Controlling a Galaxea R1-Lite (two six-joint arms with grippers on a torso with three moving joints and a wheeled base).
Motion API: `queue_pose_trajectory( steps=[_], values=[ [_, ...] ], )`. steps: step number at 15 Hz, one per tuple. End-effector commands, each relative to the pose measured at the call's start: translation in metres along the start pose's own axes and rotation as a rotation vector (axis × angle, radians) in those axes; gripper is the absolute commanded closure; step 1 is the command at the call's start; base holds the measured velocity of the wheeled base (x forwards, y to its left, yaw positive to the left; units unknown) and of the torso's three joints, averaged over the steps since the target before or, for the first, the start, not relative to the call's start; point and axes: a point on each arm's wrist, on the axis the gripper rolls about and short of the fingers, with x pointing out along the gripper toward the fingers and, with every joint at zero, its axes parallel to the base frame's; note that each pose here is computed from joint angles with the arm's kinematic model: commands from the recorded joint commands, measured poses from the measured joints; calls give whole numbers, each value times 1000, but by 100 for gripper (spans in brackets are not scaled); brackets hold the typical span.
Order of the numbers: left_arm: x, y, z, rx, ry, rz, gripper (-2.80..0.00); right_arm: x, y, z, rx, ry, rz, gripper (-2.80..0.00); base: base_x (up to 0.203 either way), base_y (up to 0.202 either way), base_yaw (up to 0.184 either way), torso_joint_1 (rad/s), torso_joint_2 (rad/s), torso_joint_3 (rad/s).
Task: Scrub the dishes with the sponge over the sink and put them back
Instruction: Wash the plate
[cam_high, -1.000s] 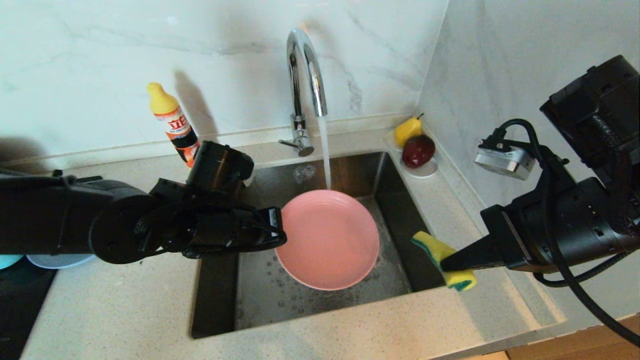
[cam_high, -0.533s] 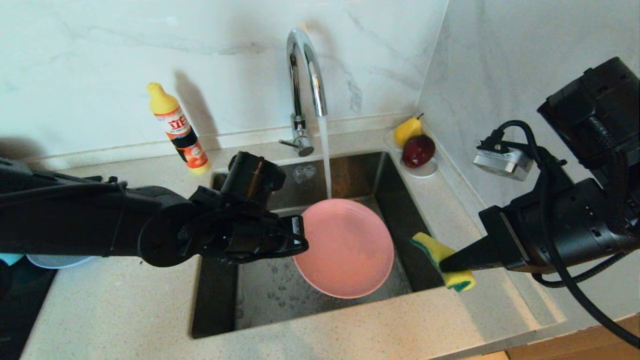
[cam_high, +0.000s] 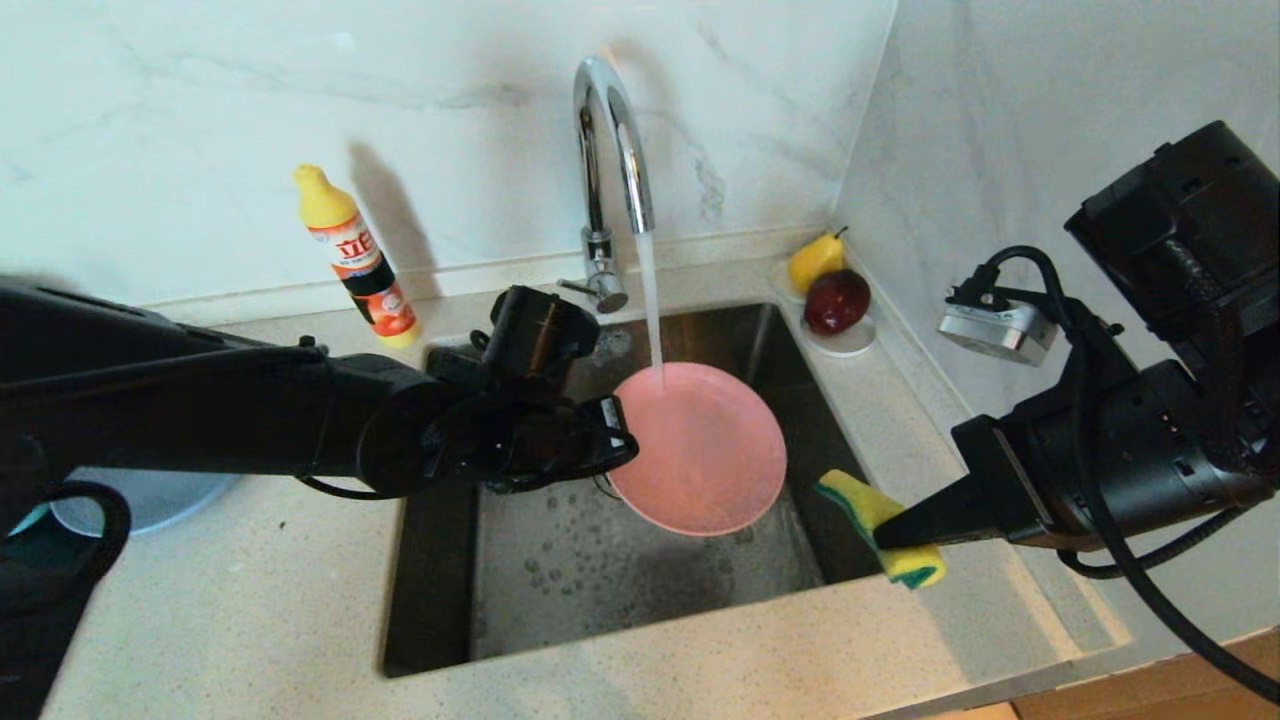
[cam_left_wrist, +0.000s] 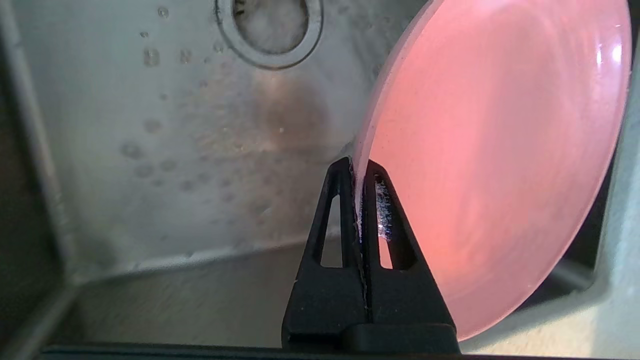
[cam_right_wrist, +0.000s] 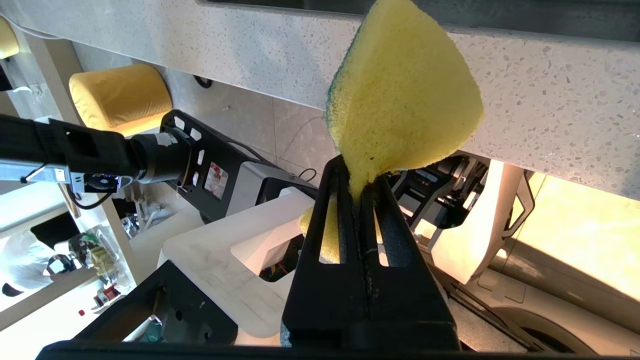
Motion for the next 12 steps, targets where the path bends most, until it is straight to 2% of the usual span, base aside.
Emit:
queue_pose_trajectory(
  steps=[1, 6, 12],
  values=[
    [11, -4, 3, -6, -9, -4, 0, -1, 0, -1, 2, 2, 2, 0, 0, 0, 0, 0, 0, 0],
    [11, -7, 11, -12, -28, -10, 0, -3, 1, -1, 0, -3, 5, 0, 0, 0, 0, 0, 0, 0],
    [-10, 30, 33, -44, -76, 60, 0, -2, 6, -2, -17, 4, 17, 0, 0, 0, 0, 0, 0, 0]
  ],
)
